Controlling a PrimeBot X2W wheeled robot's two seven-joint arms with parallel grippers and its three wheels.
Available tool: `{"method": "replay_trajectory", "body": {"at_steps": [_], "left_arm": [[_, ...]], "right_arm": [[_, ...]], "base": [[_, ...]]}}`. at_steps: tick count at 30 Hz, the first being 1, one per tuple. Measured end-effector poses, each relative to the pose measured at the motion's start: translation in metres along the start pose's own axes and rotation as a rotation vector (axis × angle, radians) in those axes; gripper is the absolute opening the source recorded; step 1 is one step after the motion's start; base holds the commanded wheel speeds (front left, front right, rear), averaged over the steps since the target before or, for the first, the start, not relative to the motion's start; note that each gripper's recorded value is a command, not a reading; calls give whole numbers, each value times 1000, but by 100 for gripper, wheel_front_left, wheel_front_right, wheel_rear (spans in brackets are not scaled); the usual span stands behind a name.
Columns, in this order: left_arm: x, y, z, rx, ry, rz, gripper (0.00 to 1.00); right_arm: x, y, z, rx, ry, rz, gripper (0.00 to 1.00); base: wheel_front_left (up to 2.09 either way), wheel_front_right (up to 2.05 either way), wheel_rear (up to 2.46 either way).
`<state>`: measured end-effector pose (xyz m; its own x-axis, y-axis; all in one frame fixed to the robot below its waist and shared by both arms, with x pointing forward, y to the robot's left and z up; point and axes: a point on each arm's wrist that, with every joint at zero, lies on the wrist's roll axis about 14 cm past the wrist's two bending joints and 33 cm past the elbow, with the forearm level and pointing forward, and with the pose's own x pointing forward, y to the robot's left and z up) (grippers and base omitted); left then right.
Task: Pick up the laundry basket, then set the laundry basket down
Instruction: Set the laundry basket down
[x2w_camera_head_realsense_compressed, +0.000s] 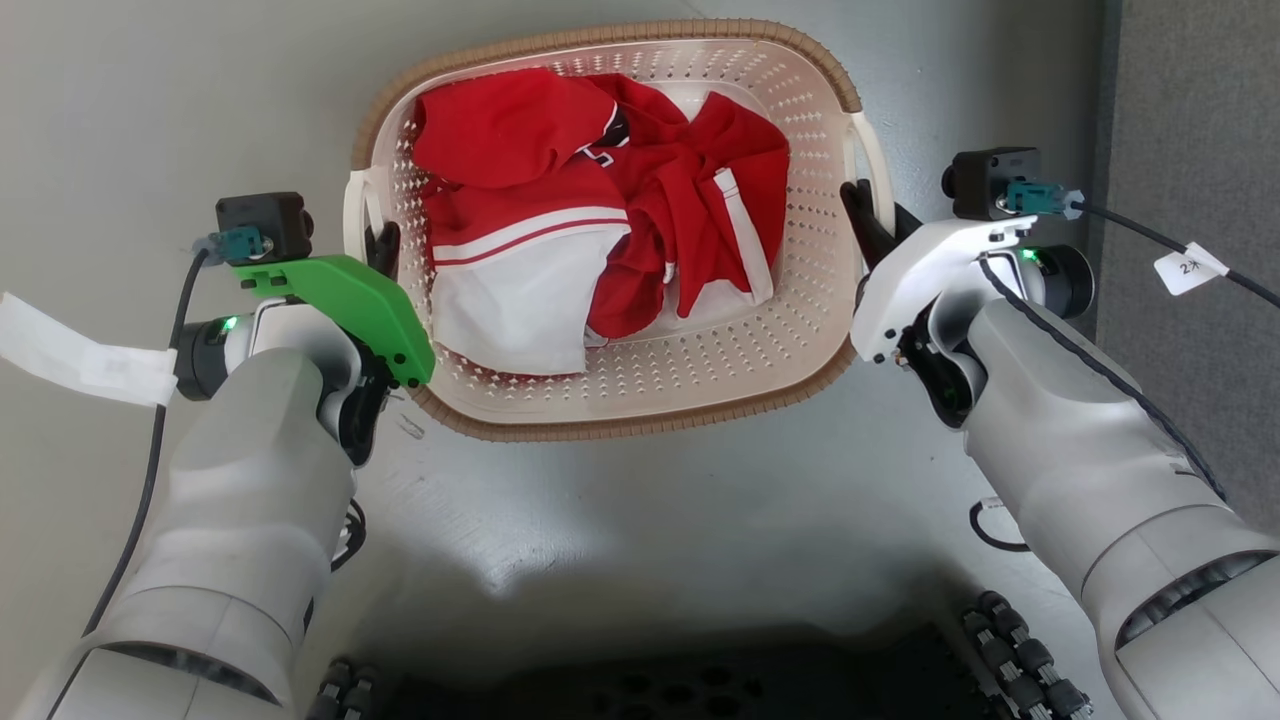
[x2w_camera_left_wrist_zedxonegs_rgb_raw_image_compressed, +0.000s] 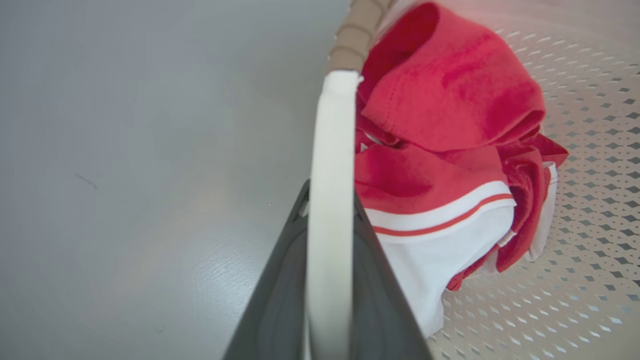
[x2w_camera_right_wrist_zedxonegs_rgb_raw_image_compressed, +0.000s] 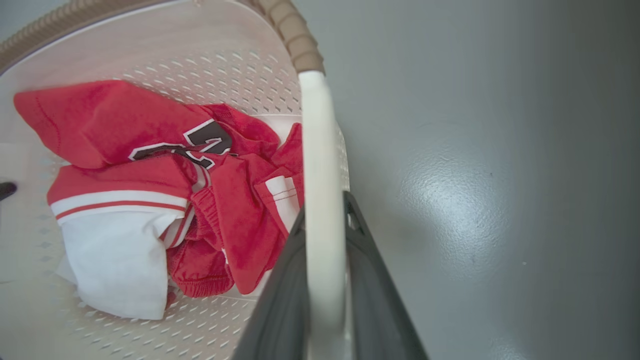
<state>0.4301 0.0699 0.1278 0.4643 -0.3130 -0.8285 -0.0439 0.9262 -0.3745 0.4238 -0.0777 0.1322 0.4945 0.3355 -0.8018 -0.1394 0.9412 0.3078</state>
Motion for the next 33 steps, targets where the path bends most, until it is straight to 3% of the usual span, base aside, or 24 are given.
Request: {"method": "replay_trajectory", "body": {"at_steps": [22,23,24,25,26,33], "left_arm": [[4,3,2,6,-3,0,0],[4,3,2,6,-3,1,31],[4,3,2,5,0,0,31],[4,4,1,6,6,2,100],[4,6,2,7,6,6,100],[1,15,6,18,4,26,100]], "right_arm": [[6,1,3,-7,-19,23,0],[6,2,3,-9,-20,26,22],[7,2,4,-10,-21,28,22],[7,3,4,-12,-22,30,60],[7,3,4,-17,-21,33,100],[7,2,6,-39,-24,40,100]], "base": [[0,0,0],[0,0,0],[0,0,0],[0,0,0],[0,0,0],[0,0,0]]}}
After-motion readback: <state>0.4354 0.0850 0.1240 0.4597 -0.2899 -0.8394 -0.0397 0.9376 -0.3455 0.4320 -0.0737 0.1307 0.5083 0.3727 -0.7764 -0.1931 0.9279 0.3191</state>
